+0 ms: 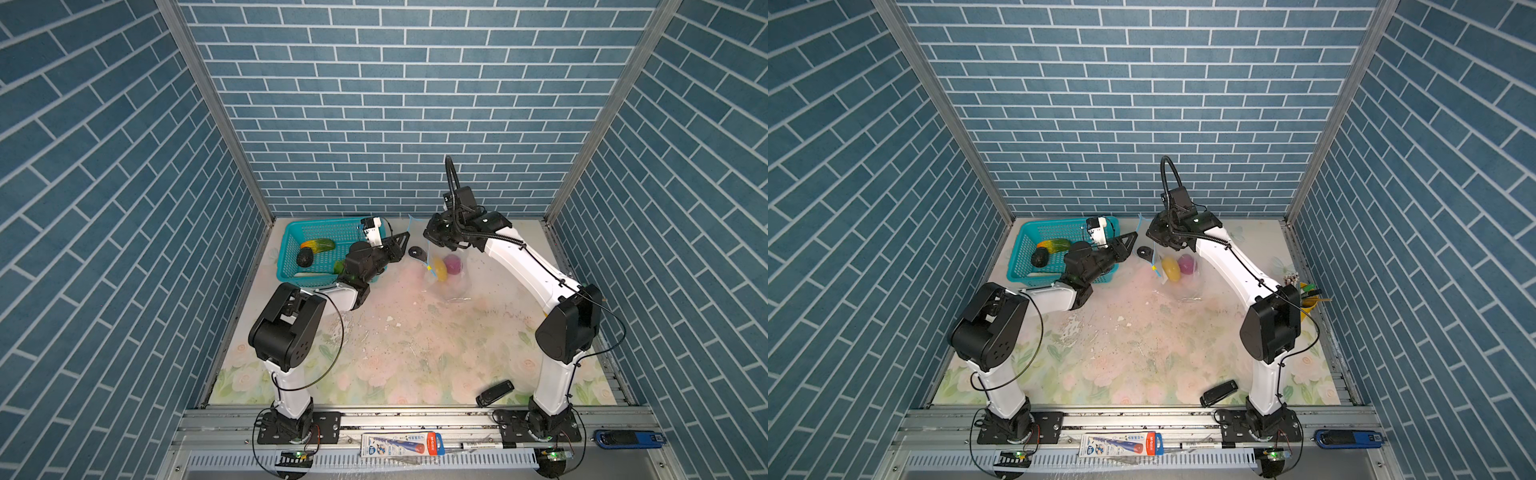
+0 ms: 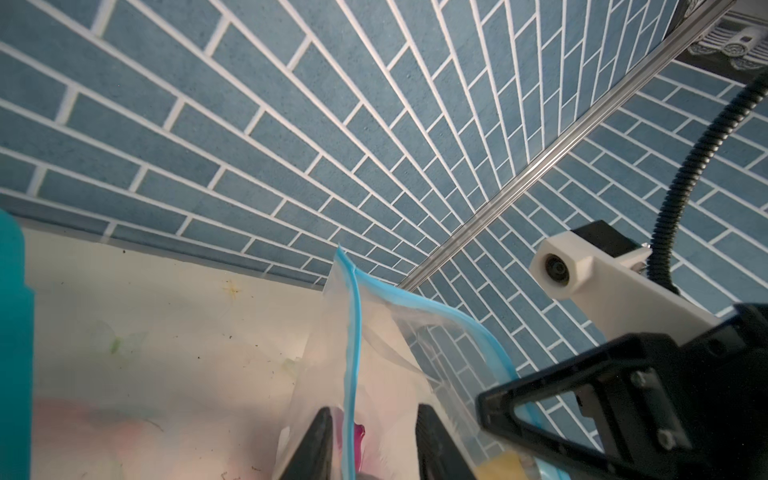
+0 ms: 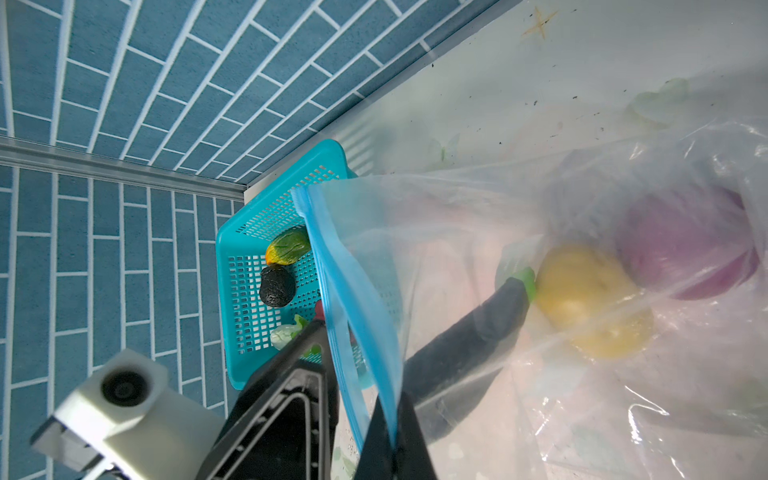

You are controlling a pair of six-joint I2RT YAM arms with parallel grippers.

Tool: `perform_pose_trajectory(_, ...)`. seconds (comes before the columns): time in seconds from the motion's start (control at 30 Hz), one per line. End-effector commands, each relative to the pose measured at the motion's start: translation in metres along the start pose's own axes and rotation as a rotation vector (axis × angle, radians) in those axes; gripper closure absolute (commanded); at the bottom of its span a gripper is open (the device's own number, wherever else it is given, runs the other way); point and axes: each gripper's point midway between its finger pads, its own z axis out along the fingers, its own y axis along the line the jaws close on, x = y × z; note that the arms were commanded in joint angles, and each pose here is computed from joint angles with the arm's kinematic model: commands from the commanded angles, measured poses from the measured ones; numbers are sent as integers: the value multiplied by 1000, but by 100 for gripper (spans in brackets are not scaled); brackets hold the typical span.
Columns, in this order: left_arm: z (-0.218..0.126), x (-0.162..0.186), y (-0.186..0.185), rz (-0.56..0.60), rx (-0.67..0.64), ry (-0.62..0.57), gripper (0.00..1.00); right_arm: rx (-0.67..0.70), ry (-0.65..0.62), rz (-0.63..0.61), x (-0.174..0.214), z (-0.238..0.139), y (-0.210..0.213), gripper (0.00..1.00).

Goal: Place the food in the zip-top bag and seal the zipper
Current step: 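Lower the eggplant into the bag held open by the right gripper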

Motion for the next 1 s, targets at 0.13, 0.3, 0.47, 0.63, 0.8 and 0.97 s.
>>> perform_pose_trajectory(0.13,4,6,-5,-55,11,95,75,-50,-72,-33,-19,-33,22,100)
perform_pose_trajectory(0.3,7,17,5,-67,-20,133,73,-53,-74,-40,-20,-35,23,100)
perform_pose_trajectory(0.47,7,18,4,-77,-15,143,81,-49,-78,-44,-20,-37,22,100)
perform_pose_trajectory(0.63,7,14,-1,-75,-11,145,88,-45,-81,-46,-20,-38,21,100)
perform_pose_trajectory(0.8,9,12,-10,-92,11,159,97,-44,-94,-52,-23,-43,22,100)
perform_pose_trajectory(0.97,9,1,-22,-88,25,152,98,-43,-111,-62,-26,-50,22,100)
